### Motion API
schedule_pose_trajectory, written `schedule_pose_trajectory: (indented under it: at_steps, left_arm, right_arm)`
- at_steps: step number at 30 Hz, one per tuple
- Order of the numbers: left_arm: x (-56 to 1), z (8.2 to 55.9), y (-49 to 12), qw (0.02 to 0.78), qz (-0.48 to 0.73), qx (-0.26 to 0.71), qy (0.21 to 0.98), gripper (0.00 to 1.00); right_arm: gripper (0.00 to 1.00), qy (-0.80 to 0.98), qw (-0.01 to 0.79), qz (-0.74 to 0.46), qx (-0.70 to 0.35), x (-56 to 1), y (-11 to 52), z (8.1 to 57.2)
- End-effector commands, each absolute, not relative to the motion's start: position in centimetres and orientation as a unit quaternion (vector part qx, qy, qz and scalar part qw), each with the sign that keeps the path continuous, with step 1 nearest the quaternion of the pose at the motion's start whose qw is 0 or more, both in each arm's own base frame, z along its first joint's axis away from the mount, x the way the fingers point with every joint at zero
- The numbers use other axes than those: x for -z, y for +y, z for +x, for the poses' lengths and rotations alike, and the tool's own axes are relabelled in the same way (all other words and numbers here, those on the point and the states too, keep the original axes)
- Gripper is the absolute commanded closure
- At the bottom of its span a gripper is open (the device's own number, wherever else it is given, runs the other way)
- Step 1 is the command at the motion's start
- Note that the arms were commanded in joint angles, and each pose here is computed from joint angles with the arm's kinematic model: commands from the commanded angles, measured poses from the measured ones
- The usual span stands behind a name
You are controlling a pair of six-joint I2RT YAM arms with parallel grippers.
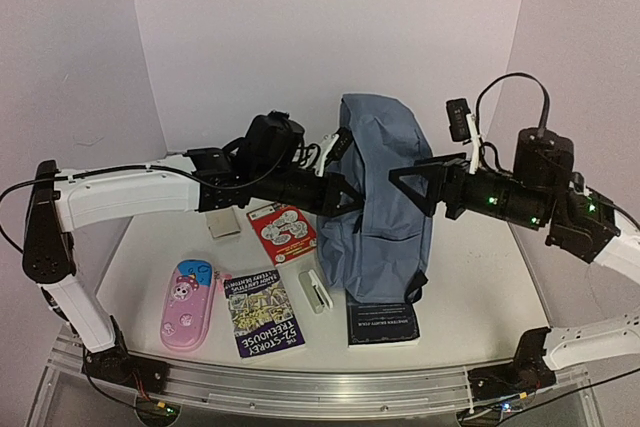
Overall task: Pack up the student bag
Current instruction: Unzip the student bag at the center of the board.
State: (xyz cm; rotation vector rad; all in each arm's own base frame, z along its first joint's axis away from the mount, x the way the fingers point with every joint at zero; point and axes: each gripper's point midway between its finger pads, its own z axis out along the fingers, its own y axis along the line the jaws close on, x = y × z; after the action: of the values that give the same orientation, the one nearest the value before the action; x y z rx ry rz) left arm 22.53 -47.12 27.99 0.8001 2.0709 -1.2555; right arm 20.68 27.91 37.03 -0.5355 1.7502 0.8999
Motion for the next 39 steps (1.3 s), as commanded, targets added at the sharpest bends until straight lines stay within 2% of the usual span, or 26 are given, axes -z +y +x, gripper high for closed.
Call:
schedule_pose_trajectory:
  at_steps: [1,10,15,20,22,29,36,38,39]
  left_arm:
    - [-29.9,23.3,-47.2,0.301,0.290,0.485,0.768,1.00]
    - [-30.2,23.4,-47.0,0.299,0.288,0.490,0.766,1.00]
    - [-30.2,23.4,-47.1,0.297,0.286,0.494,0.765,1.00]
    - [-30.3,23.0,-47.3,0.287,0.291,0.502,0.763,1.00]
    - [-30.3,23.0,-47.3,0.287,0.291,0.502,0.762,1.00]
    - [-30.4,23.2,-47.5,0.288,0.291,0.502,0.762,1.00]
    - [-32.0,23.7,-47.5,0.307,0.284,0.511,0.751,1.00]
    - [-32.8,24.1,-47.3,0.317,0.280,0.515,0.746,1.00]
    - [-33.2,24.4,-47.2,0.320,0.278,0.516,0.744,1.00]
  right_arm:
    - [0.17,0.750,0.566,-0.178,-0.292,-35.1,27.8,21.7]
    - [0.17,0.771,0.580,-0.147,-0.217,-31.2,30.0,21.5]
    - [0.13,0.781,0.588,-0.134,-0.162,-29.0,30.9,22.1]
    - [0.15,0.790,0.588,-0.127,-0.118,-26.3,31.3,22.5]
    - [0.21,0.794,0.589,-0.112,-0.103,-25.4,30.9,22.8]
    - [0.52,0.794,0.596,-0.087,-0.082,-24.5,30.6,23.3]
    - [0.93,0.788,0.600,-0.092,-0.098,-24.3,30.8,23.2]
    - [1.00,0.788,0.597,-0.096,-0.111,-24.2,30.9,22.9]
    - [1.00,0.788,0.596,-0.099,-0.119,-24.2,30.9,22.8]
